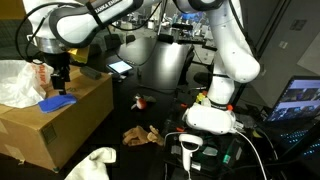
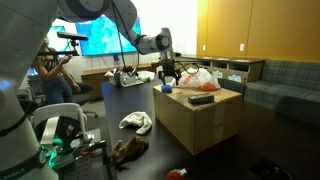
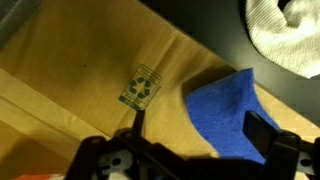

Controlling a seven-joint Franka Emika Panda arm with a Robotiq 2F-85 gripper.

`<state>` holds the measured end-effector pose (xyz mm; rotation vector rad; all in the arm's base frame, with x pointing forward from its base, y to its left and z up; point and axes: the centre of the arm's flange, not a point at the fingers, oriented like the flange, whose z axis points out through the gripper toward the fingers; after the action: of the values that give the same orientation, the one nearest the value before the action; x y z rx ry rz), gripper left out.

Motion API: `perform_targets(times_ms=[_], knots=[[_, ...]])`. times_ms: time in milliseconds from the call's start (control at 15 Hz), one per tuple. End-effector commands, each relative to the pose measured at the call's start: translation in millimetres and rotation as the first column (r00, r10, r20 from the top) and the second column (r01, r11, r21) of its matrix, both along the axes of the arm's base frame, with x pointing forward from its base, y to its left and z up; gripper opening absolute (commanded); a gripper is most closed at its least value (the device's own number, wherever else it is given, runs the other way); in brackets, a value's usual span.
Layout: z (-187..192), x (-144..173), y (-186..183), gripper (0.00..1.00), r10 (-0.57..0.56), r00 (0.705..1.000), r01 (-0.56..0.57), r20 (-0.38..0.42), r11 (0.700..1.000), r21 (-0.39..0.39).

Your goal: Remove the orange plush toy from the box and replace it with the gray duster, remove the blue object from the box and replace it with the brown toy and remove the plastic bag from the box and replace it with the white towel

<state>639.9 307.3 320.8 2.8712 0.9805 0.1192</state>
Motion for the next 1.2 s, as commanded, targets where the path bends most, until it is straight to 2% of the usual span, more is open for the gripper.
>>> perform_targets(times_ms=[0, 533, 1133], knots=[[3, -18, 11, 1.00, 0.172, 0.985, -0.172, 0.002, 0.985, 0.003], [-3, -12, 23, 1.00, 0.323, 0.946, -0.323, -0.004, 0.946, 0.000], [-17, -1, 18, 1.00, 0.390, 0.920, -0.390, -0.041, 0.921, 0.022]])
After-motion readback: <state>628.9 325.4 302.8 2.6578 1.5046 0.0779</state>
